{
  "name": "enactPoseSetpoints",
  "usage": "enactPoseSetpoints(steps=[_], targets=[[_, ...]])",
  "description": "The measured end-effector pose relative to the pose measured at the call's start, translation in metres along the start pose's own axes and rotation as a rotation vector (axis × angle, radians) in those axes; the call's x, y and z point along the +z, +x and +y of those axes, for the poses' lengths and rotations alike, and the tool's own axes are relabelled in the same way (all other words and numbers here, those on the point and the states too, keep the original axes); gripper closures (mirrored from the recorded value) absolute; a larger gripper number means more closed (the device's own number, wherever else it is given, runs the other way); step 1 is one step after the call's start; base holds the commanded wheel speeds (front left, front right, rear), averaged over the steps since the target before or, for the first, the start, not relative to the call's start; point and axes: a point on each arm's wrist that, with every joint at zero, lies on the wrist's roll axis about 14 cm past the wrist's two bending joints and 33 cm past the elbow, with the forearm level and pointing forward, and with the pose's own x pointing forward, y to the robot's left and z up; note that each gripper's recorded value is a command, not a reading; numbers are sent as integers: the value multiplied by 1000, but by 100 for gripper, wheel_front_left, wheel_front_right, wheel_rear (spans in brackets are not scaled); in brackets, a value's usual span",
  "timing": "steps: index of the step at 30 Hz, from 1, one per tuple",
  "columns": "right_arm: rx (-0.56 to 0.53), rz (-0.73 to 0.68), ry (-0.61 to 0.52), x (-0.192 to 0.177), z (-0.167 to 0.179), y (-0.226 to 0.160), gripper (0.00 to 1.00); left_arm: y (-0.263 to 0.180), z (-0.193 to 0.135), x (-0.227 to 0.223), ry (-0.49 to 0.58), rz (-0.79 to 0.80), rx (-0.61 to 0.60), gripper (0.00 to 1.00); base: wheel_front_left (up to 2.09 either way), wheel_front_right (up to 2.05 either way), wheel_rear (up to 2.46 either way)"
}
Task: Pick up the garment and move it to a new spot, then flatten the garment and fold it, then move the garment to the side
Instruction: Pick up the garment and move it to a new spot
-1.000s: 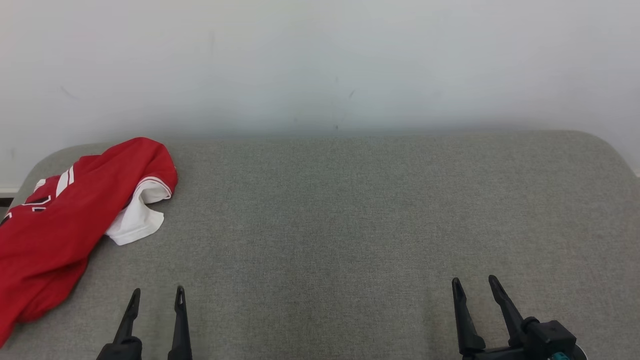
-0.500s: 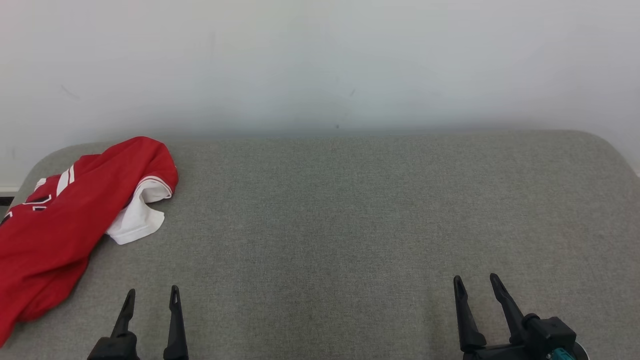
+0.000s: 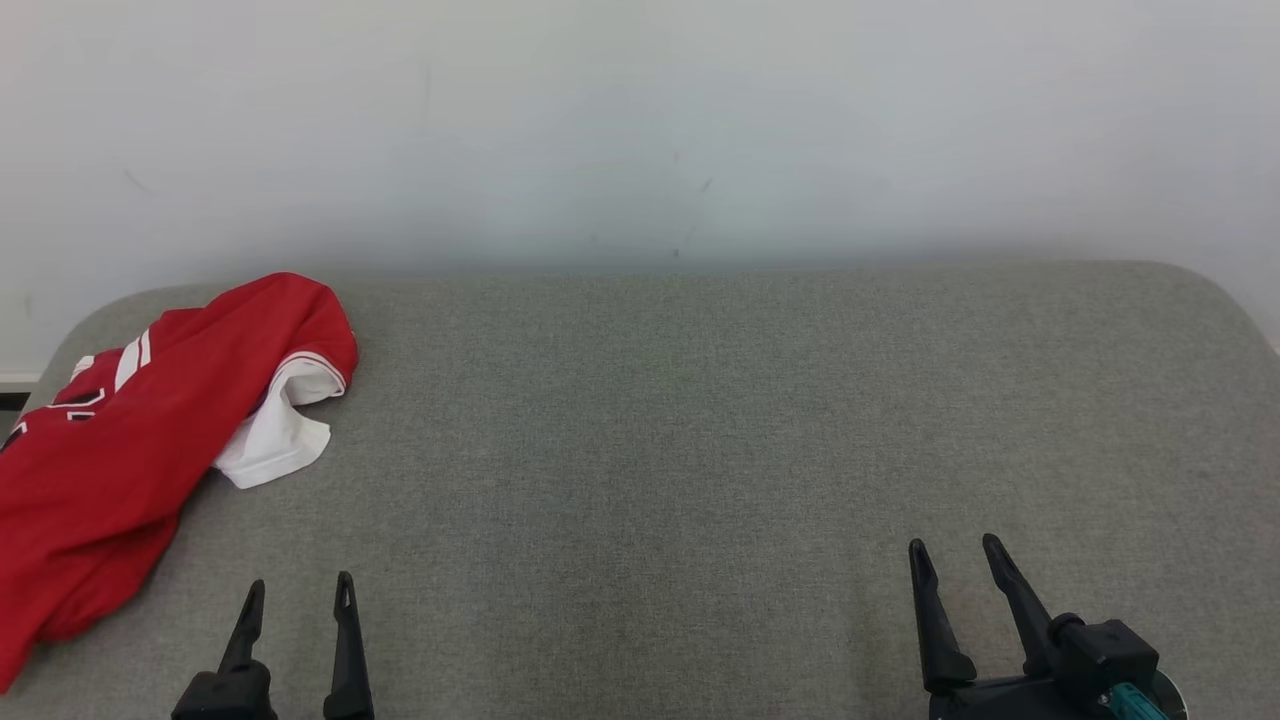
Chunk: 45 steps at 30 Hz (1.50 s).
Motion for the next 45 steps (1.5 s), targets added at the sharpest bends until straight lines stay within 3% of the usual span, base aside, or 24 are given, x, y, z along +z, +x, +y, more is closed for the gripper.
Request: enactPoseSetpoints(steps=[21,32,45], targets=[[16,11,8,-1,5,1,0,-5,8,0,-4,8,26,0,0,0,0],[107,55,28,-15,35,13,0,-28,45,-1,-3,14,143,0,0,0,0],[288,93,36,-29,96,35,0,-78,99,-1,-20,12,346,0,0,0,0]])
